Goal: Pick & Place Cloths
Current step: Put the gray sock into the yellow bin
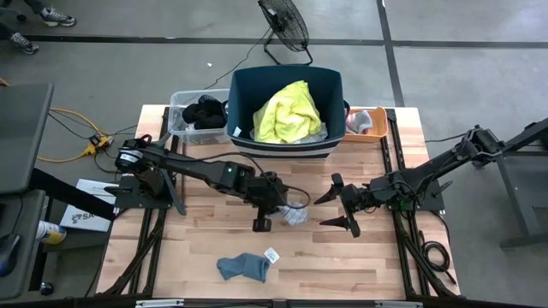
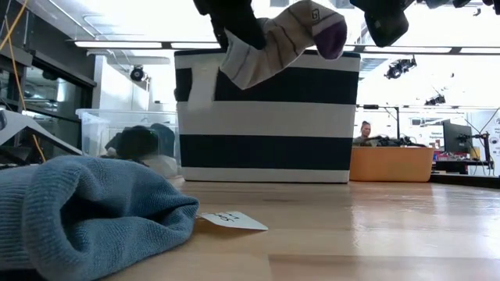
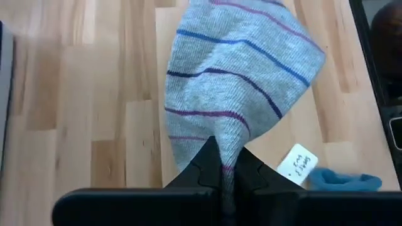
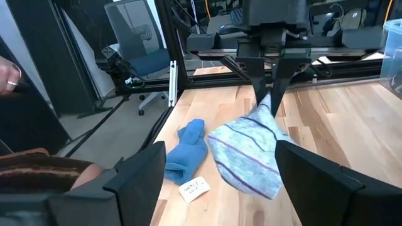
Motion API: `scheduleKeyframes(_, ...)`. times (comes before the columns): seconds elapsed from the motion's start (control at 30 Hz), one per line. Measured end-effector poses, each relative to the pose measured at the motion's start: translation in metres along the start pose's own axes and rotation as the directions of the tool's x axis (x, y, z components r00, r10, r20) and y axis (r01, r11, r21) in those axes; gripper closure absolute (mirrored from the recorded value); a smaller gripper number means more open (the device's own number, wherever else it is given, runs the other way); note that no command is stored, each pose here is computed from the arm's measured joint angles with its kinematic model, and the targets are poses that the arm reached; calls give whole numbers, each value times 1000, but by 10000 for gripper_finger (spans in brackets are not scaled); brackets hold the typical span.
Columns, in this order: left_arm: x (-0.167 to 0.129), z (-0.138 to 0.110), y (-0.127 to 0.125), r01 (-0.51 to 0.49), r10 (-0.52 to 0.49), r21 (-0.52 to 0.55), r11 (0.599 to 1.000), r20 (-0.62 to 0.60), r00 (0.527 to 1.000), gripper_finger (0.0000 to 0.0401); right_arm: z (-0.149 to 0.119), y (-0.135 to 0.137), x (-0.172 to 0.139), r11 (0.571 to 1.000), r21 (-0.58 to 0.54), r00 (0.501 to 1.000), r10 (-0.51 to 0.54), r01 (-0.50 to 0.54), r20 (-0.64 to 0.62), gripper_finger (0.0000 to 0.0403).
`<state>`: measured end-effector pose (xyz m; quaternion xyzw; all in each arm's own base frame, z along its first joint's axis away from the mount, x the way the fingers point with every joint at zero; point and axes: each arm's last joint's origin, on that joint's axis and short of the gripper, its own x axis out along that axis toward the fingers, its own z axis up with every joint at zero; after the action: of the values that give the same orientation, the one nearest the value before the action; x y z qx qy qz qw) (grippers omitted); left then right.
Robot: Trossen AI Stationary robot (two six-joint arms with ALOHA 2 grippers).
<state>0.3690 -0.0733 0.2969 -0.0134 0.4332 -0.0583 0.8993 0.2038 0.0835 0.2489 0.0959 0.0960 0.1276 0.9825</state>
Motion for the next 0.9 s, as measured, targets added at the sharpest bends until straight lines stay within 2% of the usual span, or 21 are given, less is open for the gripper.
scheduleKeyframes(0.2,0,8,1,-74,69,53,996,88,994,401,0,0,0,1000,-9,1000,-14,14,3,111)
scheduleKeyframes(0.33,-1,15,1,-91,70,125,988,164,984,401,0,-1,1,999,-12,999,-33,33,4,111)
scheduleKeyframes(0.57,-3,20,1,-164,109,247,955,222,969,401,-5,-7,3,972,-76,974,-225,224,6,111)
scheduleKeyframes(0.9,-3,24,2,-230,136,378,897,260,956,401,-7,-7,5,973,-101,978,-208,206,-8,111)
